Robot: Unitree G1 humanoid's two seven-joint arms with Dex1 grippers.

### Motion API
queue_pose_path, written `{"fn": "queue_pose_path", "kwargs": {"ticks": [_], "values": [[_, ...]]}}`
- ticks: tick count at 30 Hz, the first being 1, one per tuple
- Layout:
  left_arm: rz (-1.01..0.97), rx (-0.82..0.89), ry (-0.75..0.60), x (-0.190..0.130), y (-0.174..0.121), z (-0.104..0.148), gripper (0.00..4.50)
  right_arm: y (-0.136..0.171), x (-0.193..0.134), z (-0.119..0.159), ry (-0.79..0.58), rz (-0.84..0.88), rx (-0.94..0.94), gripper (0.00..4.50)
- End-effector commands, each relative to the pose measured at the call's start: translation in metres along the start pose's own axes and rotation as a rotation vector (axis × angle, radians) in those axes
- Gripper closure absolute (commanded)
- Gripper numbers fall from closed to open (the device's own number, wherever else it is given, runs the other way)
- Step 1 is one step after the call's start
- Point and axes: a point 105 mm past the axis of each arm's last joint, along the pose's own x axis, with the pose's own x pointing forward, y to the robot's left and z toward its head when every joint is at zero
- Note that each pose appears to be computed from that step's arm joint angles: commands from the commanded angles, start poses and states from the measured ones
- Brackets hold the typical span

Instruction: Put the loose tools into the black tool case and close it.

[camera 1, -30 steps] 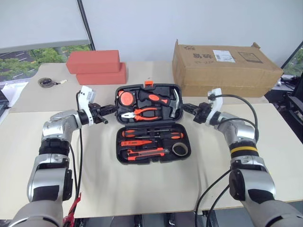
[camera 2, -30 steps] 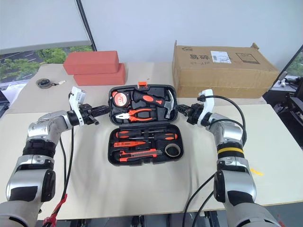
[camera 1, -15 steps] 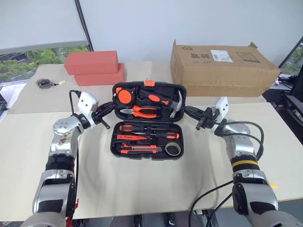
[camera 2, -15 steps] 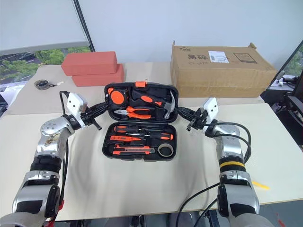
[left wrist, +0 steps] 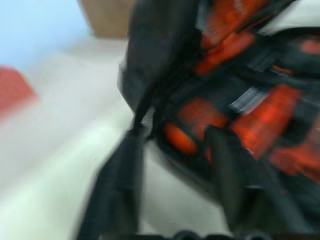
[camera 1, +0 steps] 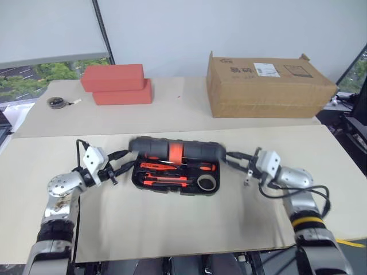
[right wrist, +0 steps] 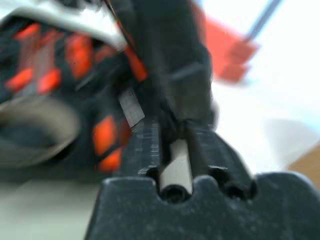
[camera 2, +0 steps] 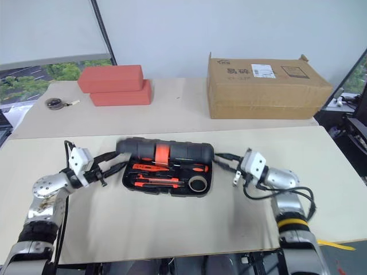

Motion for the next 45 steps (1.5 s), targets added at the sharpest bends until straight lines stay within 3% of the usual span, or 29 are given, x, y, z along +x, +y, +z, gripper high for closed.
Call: {"fn": "queue_pose_path", "kwargs": {"ticks": [1, 3, 8, 12, 15, 22, 25, 29, 37, 45], "values": [[0.064, -0.094, -0.051, -0.033, 0.018, 0.017, 0.77, 0.027, -0.022, 0.014, 0.083, 0.224, 0.212, 1.89], [0.127, -0.137, -0.046, -0.043, 0.029, 0.015, 0.04, 0.042, -0.022, 0.03, 0.078, 0.3, 0.317, 1.83], [0.205, -0.12, -0.096, -0.03, 0.05, 0.027, 0.04, 0.079, -0.003, 0.058, 0.051, 0.453, 0.441, 1.83], [0.235, -0.09, -0.205, -0.004, 0.067, 0.058, 0.04, 0.085, 0.029, 0.058, 0.024, 0.391, 0.459, 1.83], [0.236, -0.07, -0.288, 0.015, 0.077, 0.084, 0.04, 0.066, 0.05, 0.046, 0.027, 0.244, 0.403, 1.83], [0.059, 0.001, -0.381, 0.083, 0.05, 0.128, 0.04, -0.029, 0.064, 0.032, 0.018, -0.223, 0.255, 1.83], [-0.013, 0.012, -0.351, 0.113, 0.03, 0.123, 0.04, -0.054, 0.064, 0.033, 0.011, -0.345, 0.227, 1.83], [-0.009, 0.052, -0.261, 0.14, 0.016, 0.104, 0.04, -0.06, 0.059, 0.033, 0.028, -0.373, 0.198, 1.83], [-0.042, 0.1, 0.02, 0.174, -0.012, 0.047, 0.04, -0.007, 0.073, 0.043, 0.089, -0.209, 0.34, 1.83], [-0.015, 0.098, 0.099, 0.181, -0.02, 0.026, 0.0, -0.002, 0.089, 0.04, 0.137, -0.292, 0.412, 4.26]]}}
